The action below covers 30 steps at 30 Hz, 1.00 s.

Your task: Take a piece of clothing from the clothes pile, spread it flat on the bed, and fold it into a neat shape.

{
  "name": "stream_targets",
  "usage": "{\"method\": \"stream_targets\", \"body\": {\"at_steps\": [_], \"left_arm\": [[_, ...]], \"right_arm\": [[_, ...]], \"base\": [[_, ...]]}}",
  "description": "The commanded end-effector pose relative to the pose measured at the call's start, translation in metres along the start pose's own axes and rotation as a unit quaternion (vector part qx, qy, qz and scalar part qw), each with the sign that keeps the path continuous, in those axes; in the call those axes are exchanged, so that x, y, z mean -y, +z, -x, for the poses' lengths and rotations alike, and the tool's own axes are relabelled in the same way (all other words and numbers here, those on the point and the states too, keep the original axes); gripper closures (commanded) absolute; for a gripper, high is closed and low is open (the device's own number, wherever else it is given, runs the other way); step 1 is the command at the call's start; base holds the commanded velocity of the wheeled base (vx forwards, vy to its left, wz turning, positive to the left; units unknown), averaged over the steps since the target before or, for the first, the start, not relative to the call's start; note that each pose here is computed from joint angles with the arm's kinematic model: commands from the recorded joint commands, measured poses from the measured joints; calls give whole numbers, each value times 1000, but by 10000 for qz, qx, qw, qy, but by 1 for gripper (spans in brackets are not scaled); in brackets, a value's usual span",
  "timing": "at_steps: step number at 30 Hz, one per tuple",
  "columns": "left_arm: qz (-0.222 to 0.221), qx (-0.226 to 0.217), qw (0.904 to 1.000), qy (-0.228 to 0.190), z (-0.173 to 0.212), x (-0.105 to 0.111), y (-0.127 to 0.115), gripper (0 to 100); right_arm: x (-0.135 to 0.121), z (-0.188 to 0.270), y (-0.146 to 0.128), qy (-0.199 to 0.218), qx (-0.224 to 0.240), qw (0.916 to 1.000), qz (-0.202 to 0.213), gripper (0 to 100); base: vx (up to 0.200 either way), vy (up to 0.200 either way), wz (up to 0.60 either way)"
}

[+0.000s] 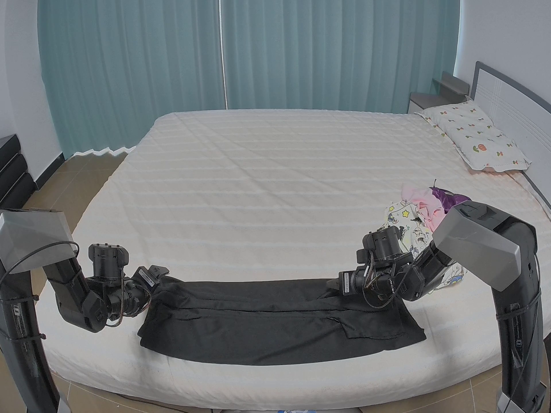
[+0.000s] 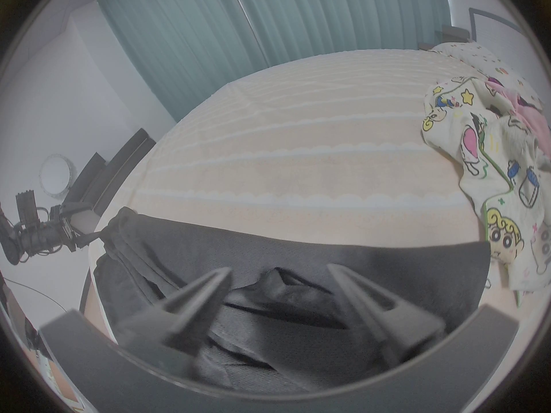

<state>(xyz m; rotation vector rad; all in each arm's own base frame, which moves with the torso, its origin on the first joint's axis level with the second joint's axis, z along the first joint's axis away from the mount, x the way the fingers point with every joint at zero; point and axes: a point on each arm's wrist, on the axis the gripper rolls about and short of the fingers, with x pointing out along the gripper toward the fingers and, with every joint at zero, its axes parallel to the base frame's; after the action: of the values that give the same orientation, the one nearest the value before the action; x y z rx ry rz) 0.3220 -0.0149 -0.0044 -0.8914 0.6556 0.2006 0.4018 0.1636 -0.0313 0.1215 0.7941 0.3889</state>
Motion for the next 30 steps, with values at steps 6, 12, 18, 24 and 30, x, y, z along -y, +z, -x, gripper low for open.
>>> {"method": "stream_targets", "body": {"at_steps": [6, 12, 18, 24, 30], "left_arm": [[5, 9, 10000, -1, -1, 0, 1, 0], [5, 9, 10000, -1, -1, 0, 1, 0], [12, 13, 10000, -8, -1, 0, 1, 0], [5, 9, 10000, -1, 0, 0, 1, 0], [13, 9, 10000, -1, 0, 0, 1, 0]], "right_arm": [[-7, 0, 1, 83, 74, 9999, 83, 100], [-10, 5, 12, 156, 408, 9990, 108, 100], [-19, 5, 17, 289, 777, 9963, 226, 100], [-27, -3, 11, 379, 842, 9951, 350, 100], [-28, -7, 1, 399, 734, 9955, 446, 0]], "base": [[0, 0, 0], [0, 0, 0], [0, 0, 0], [0, 0, 0], [0, 0, 0]]}}
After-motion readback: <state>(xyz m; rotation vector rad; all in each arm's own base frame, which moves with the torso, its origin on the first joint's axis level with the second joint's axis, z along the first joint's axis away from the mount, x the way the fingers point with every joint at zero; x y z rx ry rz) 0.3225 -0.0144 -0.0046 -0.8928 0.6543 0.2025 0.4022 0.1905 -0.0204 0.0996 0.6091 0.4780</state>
